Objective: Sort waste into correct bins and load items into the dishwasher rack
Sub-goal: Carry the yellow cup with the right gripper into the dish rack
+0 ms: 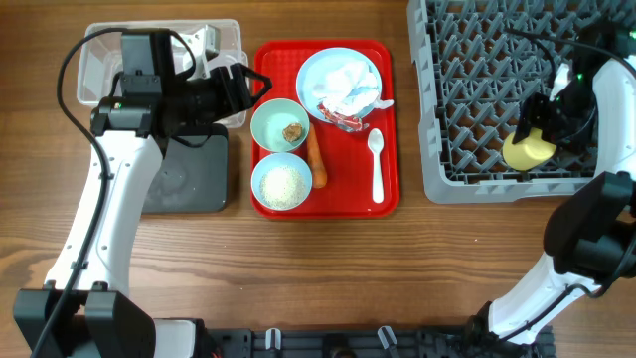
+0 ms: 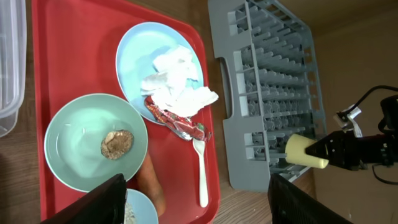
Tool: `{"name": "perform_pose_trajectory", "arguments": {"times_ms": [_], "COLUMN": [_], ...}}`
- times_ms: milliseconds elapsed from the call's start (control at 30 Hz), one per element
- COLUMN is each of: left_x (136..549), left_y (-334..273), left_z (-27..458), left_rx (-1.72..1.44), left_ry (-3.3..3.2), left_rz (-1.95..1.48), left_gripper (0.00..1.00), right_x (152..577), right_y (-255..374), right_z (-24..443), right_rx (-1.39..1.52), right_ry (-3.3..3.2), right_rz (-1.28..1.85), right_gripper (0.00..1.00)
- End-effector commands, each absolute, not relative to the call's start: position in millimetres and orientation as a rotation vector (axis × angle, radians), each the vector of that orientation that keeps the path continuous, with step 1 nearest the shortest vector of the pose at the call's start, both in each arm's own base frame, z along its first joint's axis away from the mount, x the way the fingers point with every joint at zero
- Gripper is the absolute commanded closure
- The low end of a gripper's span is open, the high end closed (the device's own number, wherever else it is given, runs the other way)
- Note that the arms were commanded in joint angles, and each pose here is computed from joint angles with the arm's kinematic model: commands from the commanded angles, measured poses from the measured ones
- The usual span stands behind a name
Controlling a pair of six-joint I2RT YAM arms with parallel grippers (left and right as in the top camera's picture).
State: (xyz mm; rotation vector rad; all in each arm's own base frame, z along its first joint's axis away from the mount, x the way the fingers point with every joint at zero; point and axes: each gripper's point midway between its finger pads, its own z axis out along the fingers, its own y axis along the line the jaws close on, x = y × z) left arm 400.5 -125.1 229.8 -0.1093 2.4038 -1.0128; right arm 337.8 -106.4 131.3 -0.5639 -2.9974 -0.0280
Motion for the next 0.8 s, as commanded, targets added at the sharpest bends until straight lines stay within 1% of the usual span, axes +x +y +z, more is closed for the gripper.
{"name": "perform_pose_trajectory", "arguments": {"times_ms": [0, 33, 67, 100, 133, 200, 333, 467, 600, 667, 700, 767], "left_x": [404, 404, 404, 404, 404, 404, 404, 403, 402, 400, 396, 393], "left_y": [-123, -123, -123, -123, -122, -122, -121, -121, -121, -126, -133, -140], "left_z": [228, 228, 228, 228, 228, 228, 227, 226, 224, 224, 223, 218], "left_rx": [-0.099, -0.099, -0.099, -0.099, -0.101, -0.103, -0.104, -0.108, -0.113, -0.052, 0.027, 0.063], "left_ry": [2.404, 2.404, 2.404, 2.404, 2.404, 2.405, 2.405, 2.414, 2.423, 2.423, 2.421, 2.444], "left_rz": [-0.992, -0.992, -0.992, -0.992, -0.989, -0.983, -0.979, -0.979, -0.977, -0.965, -0.951, -0.905], "left_gripper": [0.27, 0.26, 0.25, 0.25, 0.24, 0.24, 0.23, 0.23, 0.22, 0.22, 0.22, 0.22], "right_x": [339, 339, 340, 342, 342, 347, 370, 386, 393, 396, 398, 399], "right_y": [-104, -104, -104, -105, -105, -103, -90, -81, -56, -35, -18, 9], "right_z": [118, 116, 116, 116, 116, 120, 144, 185, 214, 229, 235, 240], "right_rx": [-0.55, -0.549, -0.55, -0.55, -0.551, -0.554, -0.52, -0.459, -0.295, -0.189, -0.093, 0.043], "right_ry": [-2.997, -2.997, -3.0, -3.006, -3.01, -3.025, -3.124, -3.228, -3.304, -3.342, -3.356, -3.353], "right_rz": [-0.053, -0.053, -0.053, -0.052, -0.052, -0.082, -0.24, -0.347, -0.482, -0.536, -0.589, -0.671], "right_gripper": [0.44, 0.34, 0.29, 0.2, 0.14, 0.09, 0.07, 0.07, 0.07, 0.06, 0.06, 0.06]}}
